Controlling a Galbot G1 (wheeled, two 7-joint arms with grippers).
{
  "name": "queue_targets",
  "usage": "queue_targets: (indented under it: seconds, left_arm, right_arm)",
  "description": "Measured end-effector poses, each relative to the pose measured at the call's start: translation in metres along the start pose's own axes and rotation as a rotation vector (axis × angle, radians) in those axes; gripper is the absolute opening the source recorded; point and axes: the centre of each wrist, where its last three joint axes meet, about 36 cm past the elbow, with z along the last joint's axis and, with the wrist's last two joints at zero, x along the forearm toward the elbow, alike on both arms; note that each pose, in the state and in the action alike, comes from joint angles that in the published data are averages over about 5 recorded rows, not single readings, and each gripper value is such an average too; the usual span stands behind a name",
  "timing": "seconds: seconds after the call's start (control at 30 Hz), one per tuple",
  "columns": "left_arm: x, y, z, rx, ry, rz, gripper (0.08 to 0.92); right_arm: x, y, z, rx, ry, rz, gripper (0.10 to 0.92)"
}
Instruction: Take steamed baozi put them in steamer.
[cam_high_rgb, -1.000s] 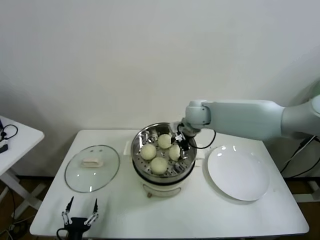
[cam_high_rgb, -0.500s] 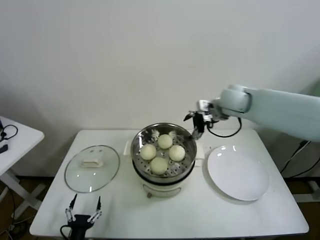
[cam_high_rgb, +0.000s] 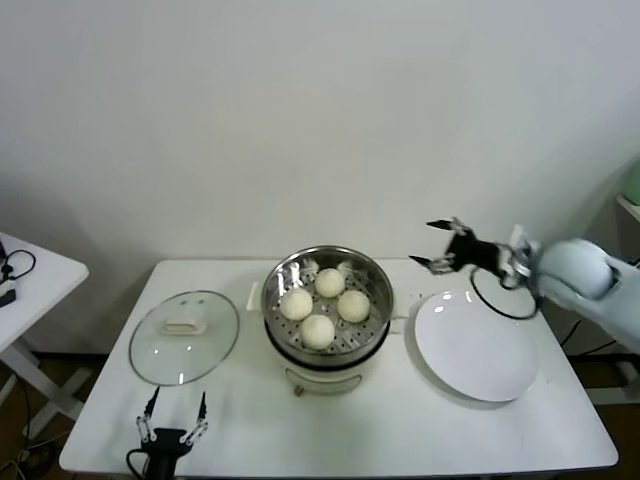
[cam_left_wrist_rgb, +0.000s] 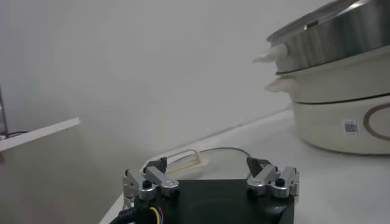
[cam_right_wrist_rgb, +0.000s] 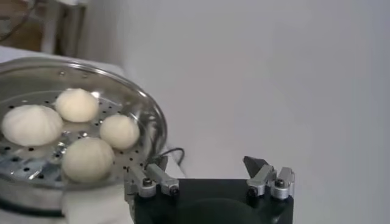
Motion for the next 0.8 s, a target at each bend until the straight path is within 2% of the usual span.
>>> queue_targets:
  seconds: [0.33,0.5,0.8]
  left_arm:
    - [-0.005,-0.004,0.002,0.008,-0.009,-0.005,0.823]
    - [-0.007,-0.005,0.003,0.012,-0.012,-0.012,0.823]
    - [-0.01,-0.01,0.006,0.024,-0.013,-0.023,0.823]
  right_arm:
    - [0.081,0.016,0.065,-0.101,-0.044,0.209,0.823]
    - [0.098,0.01,0.077,-0.135,-0.103,0.309,0.823]
    - [0.112,0.009,0.099,-0.181,-0.201,0.41,0.823]
